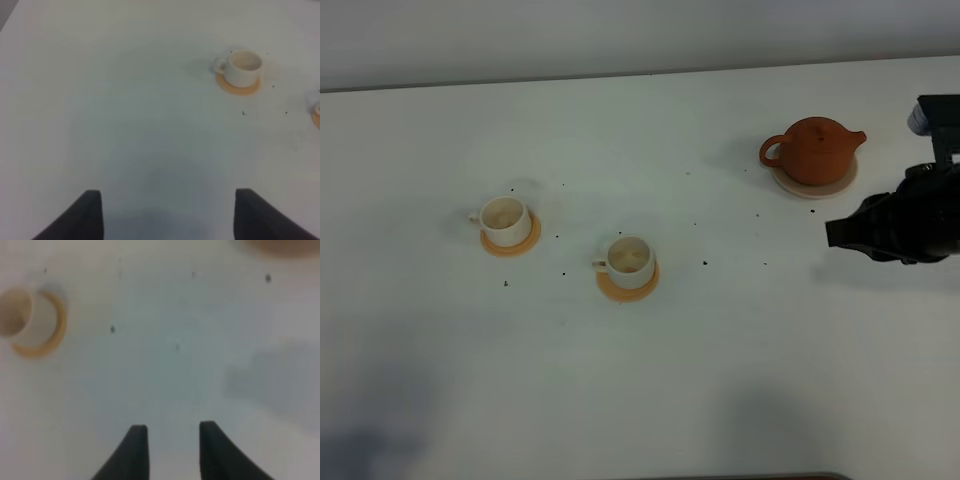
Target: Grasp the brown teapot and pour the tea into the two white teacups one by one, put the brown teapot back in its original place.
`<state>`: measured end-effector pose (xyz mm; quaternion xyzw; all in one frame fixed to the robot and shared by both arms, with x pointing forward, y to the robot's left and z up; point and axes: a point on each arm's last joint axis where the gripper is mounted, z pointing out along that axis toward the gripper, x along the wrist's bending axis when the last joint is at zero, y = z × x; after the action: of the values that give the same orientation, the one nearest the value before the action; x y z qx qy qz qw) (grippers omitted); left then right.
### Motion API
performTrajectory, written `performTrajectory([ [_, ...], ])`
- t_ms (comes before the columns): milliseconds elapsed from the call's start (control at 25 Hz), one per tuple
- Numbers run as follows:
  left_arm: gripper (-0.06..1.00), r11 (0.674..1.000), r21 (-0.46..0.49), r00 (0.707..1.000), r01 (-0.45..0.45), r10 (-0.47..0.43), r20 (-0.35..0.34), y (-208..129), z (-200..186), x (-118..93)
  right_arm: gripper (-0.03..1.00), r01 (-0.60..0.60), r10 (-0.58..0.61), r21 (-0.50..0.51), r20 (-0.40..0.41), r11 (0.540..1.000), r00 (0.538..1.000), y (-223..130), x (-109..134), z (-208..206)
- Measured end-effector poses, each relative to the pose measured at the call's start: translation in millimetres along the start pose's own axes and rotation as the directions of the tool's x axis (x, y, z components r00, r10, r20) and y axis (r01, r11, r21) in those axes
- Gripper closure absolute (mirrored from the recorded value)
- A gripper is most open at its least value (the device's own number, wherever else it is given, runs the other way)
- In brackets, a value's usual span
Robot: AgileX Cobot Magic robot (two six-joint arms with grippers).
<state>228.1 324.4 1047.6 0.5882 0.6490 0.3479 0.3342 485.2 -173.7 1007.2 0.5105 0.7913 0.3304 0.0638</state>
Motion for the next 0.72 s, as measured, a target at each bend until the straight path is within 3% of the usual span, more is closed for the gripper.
performTrajectory([
  [560, 0.39, 1.0, 0.0, 1.0, 0.0, 0.0, -0.001, 0.0, 0.0, 0.1, 0.73, 0.125, -0.123, 0.014, -0.087, 0.992, 0.989, 91.9, -0.4, 47.6],
  [720, 0.39, 1.0, 0.0, 1.0, 0.0, 0.0, -0.001, 0.0, 0.0, 0.1, 0.73, 0.189, -0.19, -0.021, -0.106, 0.982, 0.976, 105.9, 17.2, 52.3],
])
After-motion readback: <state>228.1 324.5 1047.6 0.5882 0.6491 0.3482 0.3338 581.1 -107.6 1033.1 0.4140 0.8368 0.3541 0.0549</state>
